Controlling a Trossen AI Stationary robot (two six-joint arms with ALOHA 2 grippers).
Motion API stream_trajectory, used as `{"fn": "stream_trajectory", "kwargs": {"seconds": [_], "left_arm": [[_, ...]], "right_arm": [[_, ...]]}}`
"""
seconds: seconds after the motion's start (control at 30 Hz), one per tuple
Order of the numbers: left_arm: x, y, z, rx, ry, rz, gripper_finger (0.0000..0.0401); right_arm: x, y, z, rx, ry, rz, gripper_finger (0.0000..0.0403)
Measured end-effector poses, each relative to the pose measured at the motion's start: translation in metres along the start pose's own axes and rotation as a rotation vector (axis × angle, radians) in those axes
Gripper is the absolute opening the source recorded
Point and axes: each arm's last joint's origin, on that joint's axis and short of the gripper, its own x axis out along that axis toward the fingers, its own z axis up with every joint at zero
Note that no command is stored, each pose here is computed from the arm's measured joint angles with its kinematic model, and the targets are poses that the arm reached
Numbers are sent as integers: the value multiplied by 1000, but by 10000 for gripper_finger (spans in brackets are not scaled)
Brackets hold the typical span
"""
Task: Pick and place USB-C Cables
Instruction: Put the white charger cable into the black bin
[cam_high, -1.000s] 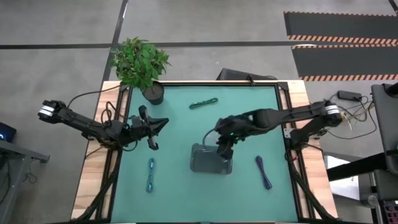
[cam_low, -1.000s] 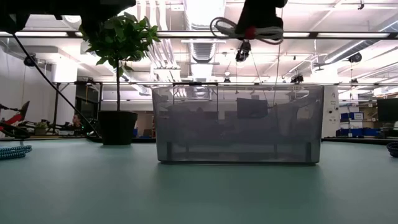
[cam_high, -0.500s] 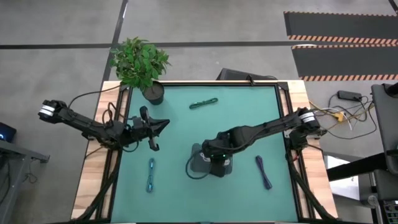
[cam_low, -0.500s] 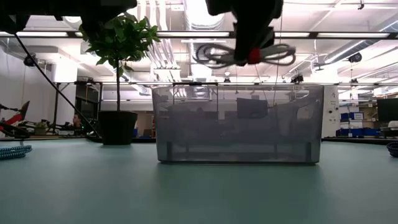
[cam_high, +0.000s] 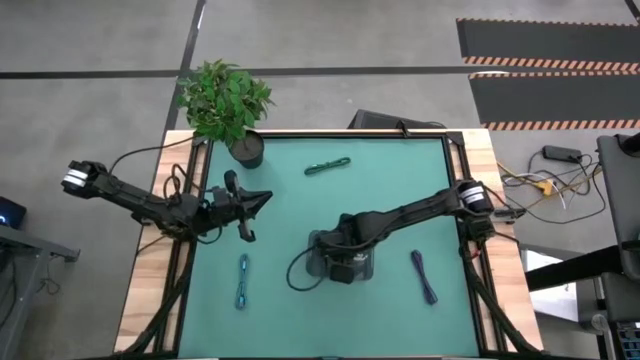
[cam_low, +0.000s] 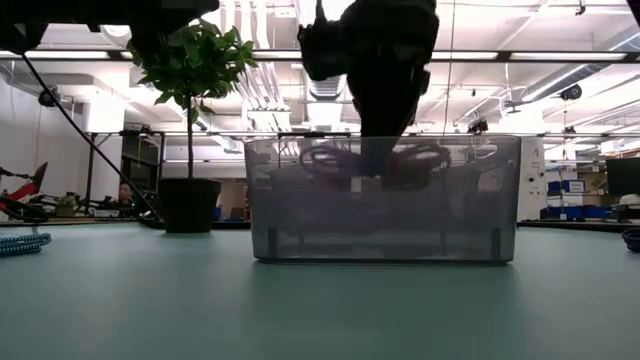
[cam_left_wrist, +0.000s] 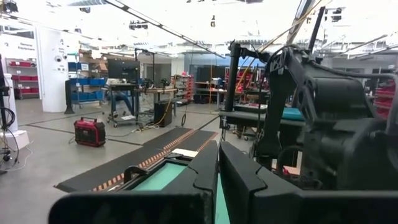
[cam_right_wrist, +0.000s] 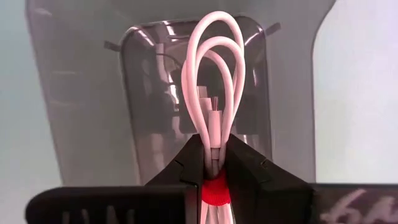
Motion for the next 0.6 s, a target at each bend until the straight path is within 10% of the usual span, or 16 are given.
{"fn": "stream_trajectory", "kwargs": {"seconds": [0.6], "left_arm": [[-1, 1, 1, -4, -6, 1, 1]], "right_arm": [[47, -4, 4, -53, 37, -95, 50]]}}
